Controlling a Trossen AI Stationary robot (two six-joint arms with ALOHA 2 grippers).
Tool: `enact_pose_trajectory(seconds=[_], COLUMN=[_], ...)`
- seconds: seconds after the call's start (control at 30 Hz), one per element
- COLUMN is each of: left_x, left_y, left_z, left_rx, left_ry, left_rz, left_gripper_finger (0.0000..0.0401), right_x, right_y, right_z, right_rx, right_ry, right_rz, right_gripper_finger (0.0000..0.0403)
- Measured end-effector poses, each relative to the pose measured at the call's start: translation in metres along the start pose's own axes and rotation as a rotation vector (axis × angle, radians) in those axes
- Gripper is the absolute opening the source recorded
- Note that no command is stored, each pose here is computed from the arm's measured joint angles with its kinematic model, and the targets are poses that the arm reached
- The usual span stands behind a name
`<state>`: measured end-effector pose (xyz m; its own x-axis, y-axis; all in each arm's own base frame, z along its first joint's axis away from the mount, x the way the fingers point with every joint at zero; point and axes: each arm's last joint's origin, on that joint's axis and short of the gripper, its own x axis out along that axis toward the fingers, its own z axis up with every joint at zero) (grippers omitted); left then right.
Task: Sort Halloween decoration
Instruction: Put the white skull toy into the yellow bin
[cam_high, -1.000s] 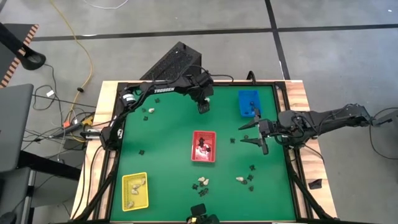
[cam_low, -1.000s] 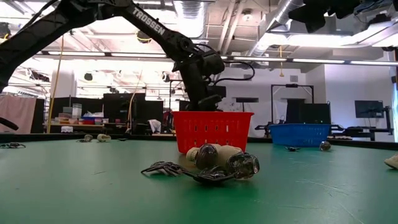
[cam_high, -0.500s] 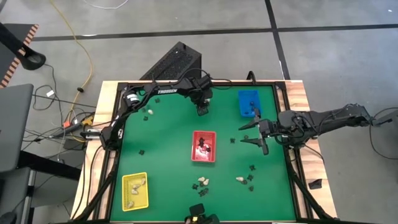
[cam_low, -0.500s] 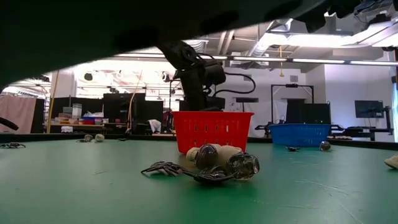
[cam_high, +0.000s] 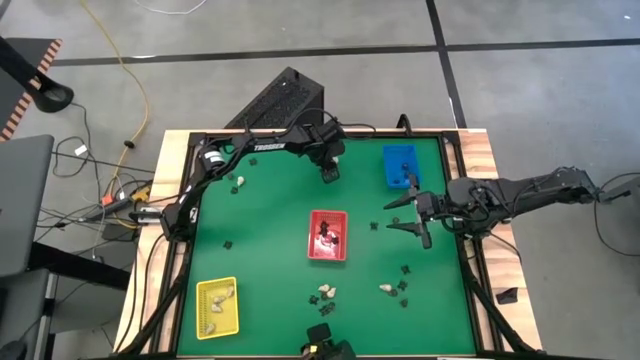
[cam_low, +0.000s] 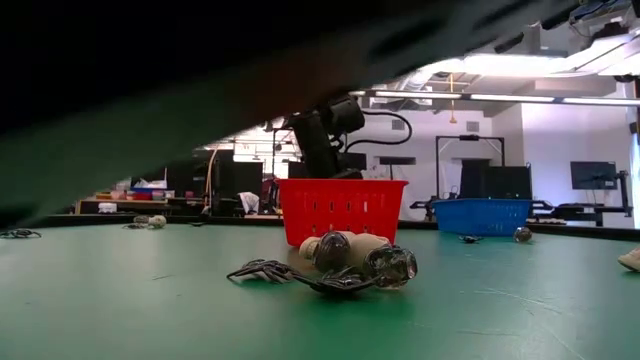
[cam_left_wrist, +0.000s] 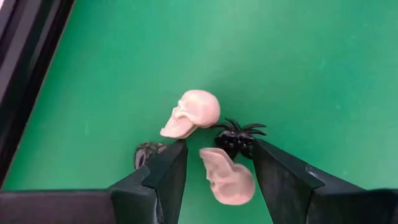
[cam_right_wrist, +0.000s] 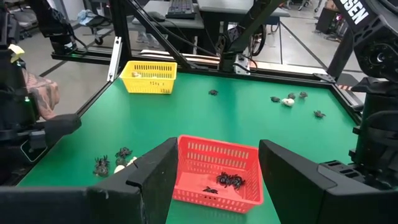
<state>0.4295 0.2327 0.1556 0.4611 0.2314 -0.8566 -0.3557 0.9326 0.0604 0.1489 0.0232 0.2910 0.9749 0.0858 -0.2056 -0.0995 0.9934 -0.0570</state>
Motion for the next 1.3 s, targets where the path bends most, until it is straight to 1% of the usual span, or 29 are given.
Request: enact_pose_trajectory(seconds=[0.3,0.47,0.6,0.97,1.1,1.3], left_x=[0.001,0.000,0.000,-0.002,-0.013,-0.058], left_y=[0.001,0.000,0.000,0.001,0.001,0.001], left_z=[-0.002,-0.006,-0.007,-0.005,0.000,0.018], left_rx=[-0.016,-0.019,-0.022,-0.008,0.007,0.029], left_ry=[0.020,0.060,0.065,0.076,0.107,0.106], left_rz=[-0.006,-0.011,-0.012,-0.006,-0.014,-0.020], left_gripper_finger=[0.0170,0.0142,0.0119,0.0092,0.0090,0.0090], right_x=[0.000,0.000,0.000,0.000,0.000,0.000], right_y=[0.000,0.000,0.000,0.000,0.000,0.000], right_z=[0.000,0.000,0.000,0.001,0.001,0.001], right_rx=[0.000,0.008,0.008,0.011,0.011,0.010], right_ry=[-0.001,-0.001,-0.003,-0.009,-0.008,-0.007], right_rz=[0.000,0.001,0.000,0.001,0.001,0.001], right_gripper_finger=[0.0255,0.0255,0.0255,0.0255,0.0255,0.0255])
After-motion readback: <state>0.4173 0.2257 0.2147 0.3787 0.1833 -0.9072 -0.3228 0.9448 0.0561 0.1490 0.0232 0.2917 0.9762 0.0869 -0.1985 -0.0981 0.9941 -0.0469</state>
